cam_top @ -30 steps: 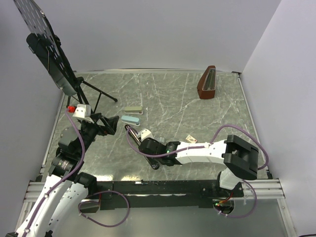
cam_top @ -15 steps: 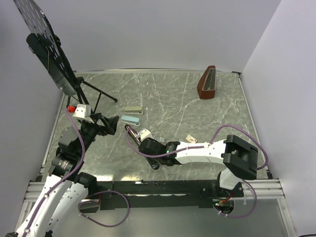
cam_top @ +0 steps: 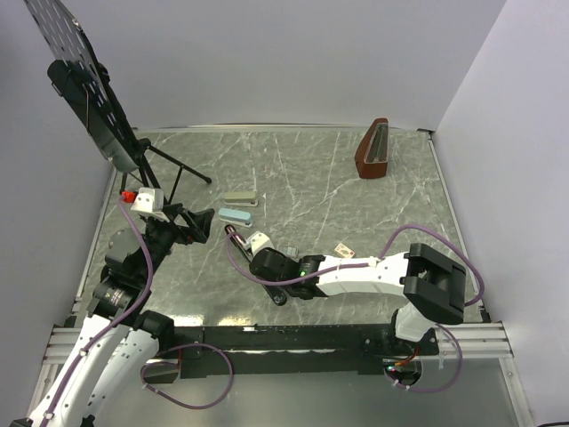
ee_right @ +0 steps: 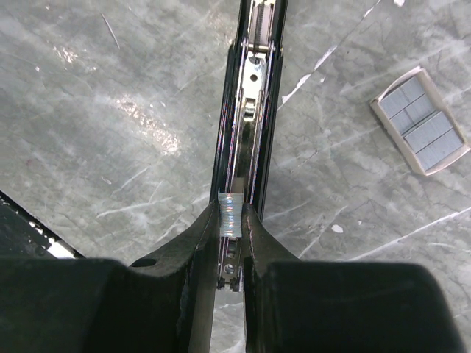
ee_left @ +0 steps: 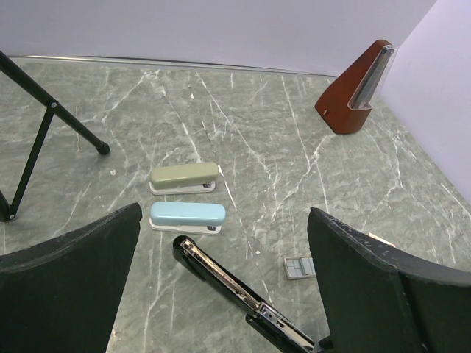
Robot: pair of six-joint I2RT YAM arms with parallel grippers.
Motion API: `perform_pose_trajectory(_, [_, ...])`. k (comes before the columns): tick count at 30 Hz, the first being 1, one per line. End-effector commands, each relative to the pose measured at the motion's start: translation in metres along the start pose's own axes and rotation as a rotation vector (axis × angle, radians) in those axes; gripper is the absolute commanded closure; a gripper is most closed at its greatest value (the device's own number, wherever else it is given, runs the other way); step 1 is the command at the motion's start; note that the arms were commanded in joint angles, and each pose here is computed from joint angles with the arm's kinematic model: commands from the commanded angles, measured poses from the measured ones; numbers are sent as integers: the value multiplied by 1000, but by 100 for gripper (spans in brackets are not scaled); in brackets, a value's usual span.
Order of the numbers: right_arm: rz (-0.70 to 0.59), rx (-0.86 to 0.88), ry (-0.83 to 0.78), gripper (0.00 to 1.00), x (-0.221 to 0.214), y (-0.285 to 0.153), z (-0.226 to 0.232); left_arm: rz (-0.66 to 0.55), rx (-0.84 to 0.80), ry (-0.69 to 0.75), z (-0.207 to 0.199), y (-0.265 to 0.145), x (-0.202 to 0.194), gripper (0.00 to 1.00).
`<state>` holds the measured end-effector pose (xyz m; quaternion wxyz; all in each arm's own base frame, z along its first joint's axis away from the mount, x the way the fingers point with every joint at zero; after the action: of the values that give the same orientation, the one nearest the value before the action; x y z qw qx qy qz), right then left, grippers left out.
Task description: Load the staples into the stapler
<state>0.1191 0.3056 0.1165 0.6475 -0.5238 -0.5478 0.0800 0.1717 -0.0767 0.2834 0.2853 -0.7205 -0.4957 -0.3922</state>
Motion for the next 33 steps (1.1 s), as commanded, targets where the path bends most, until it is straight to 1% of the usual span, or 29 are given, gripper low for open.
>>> perform_pose_trajectory(1, [-83, -24, -2, 84, 14, -11, -3, -35, -27, -7, -4, 1, 7, 1])
perform_pose_trajectory(19, [8, 4, -24, 84, -7, 5, 3, -33, -27, -5, -4, 1, 7, 1])
perform_pose_trajectory(33, [-14, 57, -10, 83, -5, 3, 8, -32, -31, -5, -5, 1, 7, 1])
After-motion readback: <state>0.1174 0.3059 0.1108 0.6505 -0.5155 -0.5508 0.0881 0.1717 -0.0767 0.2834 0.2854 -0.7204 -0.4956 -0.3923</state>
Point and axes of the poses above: each gripper's point midway between its finger pads, its own y axis out along the fingers, its own z axis along the line the jaws close on, x = y × z, the point moved 8 cm from there along -y, back along the fingers, and after that the axes turned 14 degrees about -y, right-handed, at the moved point
